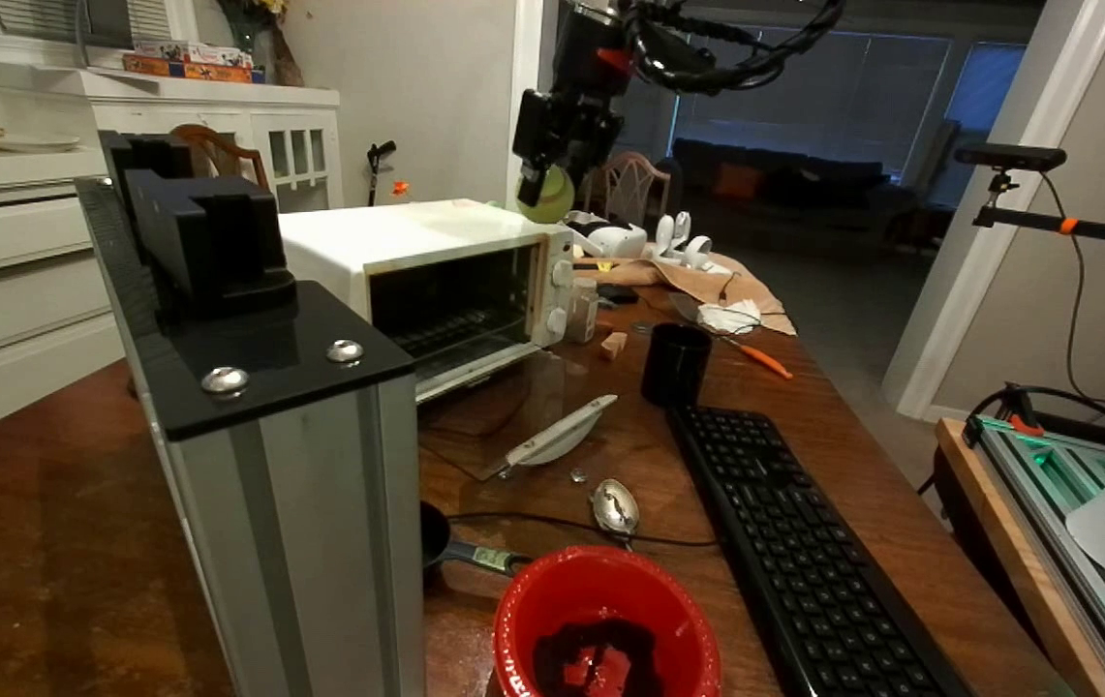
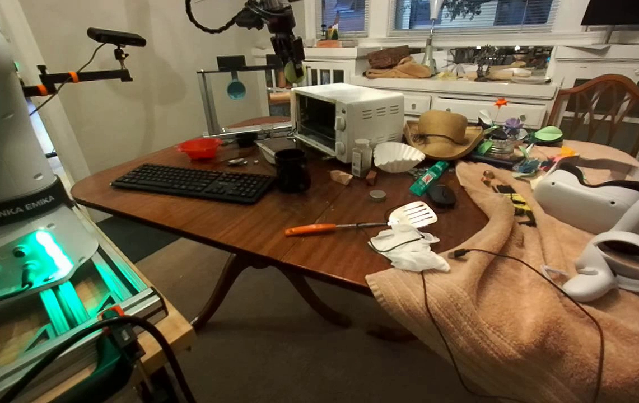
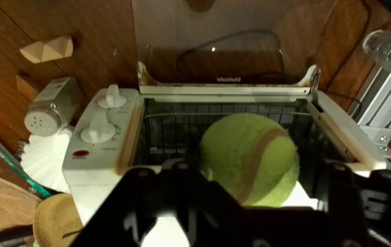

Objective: Put the tennis ball into the microwave

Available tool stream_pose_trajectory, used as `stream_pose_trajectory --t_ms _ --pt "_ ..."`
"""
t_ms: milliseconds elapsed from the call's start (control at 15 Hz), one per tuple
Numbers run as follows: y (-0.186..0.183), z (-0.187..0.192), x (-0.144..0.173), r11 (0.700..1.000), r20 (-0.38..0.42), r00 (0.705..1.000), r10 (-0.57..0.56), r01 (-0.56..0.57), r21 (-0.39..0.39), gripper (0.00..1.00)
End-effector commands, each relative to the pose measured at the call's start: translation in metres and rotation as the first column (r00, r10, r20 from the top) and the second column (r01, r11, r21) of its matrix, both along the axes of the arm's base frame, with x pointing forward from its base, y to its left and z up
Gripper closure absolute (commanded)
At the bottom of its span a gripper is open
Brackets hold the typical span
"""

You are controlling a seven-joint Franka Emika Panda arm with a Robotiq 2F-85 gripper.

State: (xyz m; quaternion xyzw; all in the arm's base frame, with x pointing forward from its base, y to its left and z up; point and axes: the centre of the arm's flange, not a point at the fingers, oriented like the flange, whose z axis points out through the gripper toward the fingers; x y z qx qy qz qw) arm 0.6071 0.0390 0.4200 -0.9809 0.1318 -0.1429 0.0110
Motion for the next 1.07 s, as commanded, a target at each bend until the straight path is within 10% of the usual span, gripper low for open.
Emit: stream_pose_trajectory --t_ms 0,400,467,533,800,867,1000 --pt "-0.008 -0.027 -0.046 0.998 0.02 0.999 -0.029 0.028 0.048 0.58" --pt "-0.005 -0.08 -0.079 0.995 0.266 0.961 -0.078 0.059 0.079 0.58" --pt "-0.008 -0.06 -0.056 0.997 0.212 0.976 -0.051 0.038 0.068 0.58" --pt "-0.008 -0.067 -0.061 0.997 0.217 0.975 -0.052 0.038 0.069 0.33" --pt "-0.008 -0.062 -0.057 0.997 0.227 0.972 -0.052 0.037 0.07 0.33" --pt "-0.009 -0.065 -0.055 0.999 0.261 0.965 -0.036 0.028 0.032 0.58" --pt "-0.006 -0.077 -0.058 1.0 0.301 0.954 -0.014 0.006 0.028 0.58"
